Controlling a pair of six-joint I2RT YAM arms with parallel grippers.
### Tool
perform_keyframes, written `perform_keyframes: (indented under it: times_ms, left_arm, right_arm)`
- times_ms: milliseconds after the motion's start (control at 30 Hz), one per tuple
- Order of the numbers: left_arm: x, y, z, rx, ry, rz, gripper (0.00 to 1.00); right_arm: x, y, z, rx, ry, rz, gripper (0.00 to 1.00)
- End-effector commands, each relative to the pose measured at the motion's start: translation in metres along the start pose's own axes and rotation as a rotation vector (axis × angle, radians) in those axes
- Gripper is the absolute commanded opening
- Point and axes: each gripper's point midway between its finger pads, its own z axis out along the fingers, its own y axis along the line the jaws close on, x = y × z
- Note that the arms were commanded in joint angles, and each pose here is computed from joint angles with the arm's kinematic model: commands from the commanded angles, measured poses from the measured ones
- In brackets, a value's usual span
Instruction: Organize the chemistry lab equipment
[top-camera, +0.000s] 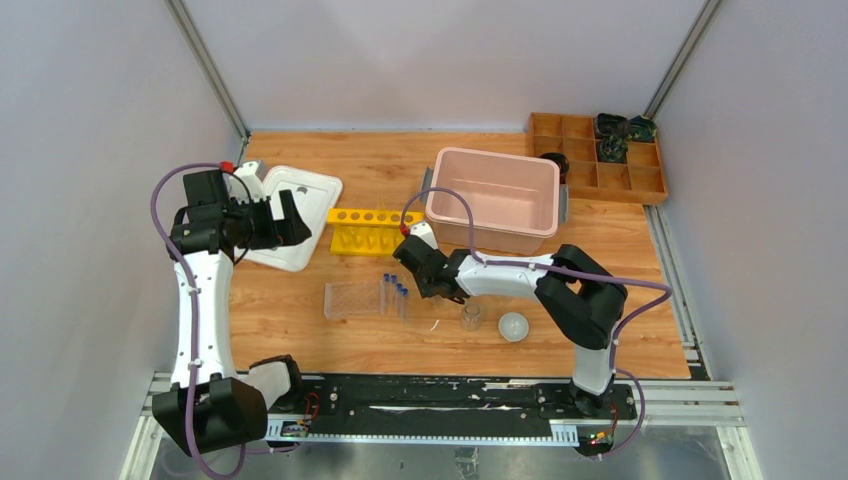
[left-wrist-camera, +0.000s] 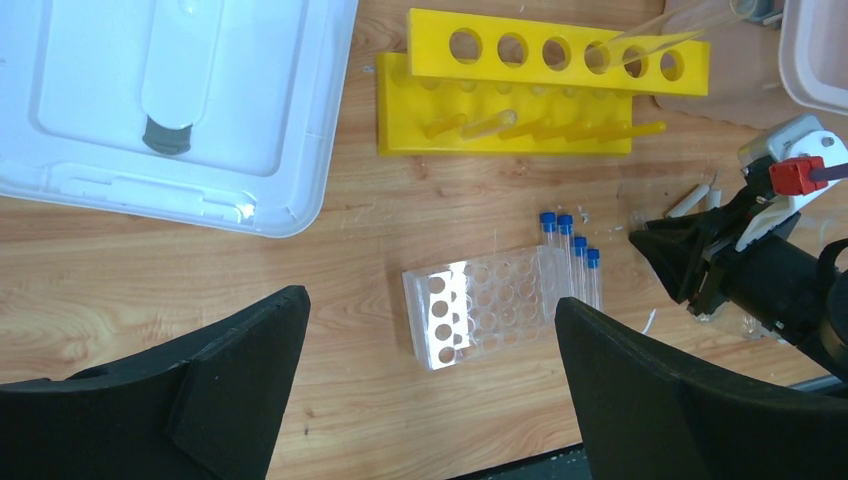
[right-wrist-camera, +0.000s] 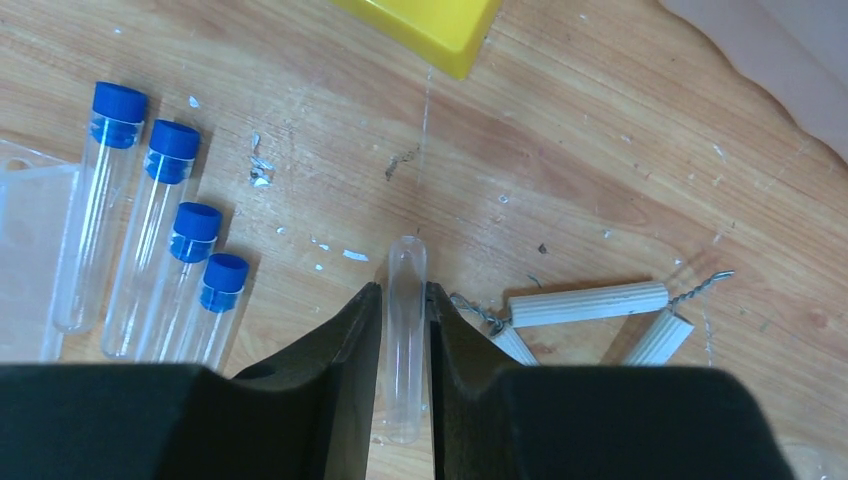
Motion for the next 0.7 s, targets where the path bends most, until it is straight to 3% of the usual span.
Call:
perform_keyframes:
  times_ms: [0, 333, 533, 667]
  left_arm:
    - [-0.011, -0.005, -0.008, 0.011, -0.035, 0.014, 1.0]
    - [-0.016, -0.013, -0.018, 0.03, -0.066, 0.037, 1.0]
    - [-0.018, -0.022, -0.023, 0.068, -0.081, 0.054, 1.0]
    - [-0.015, -0.031, -0.025, 0.121, -0.081, 0.072, 1.0]
  right_arm:
    - [0.001, 0.006, 0.006, -0.023, 0.024, 0.027, 0.26]
    - [-0.004, 0.018, 0.013, -0.05, 0.038, 0.031, 0.22]
    - [-0.001, 0.018, 0.014, -0.05, 0.04, 0.056, 0.01]
    - [-0.012, 0.021, -0.002, -0.071, 0.0, 0.068, 0.0]
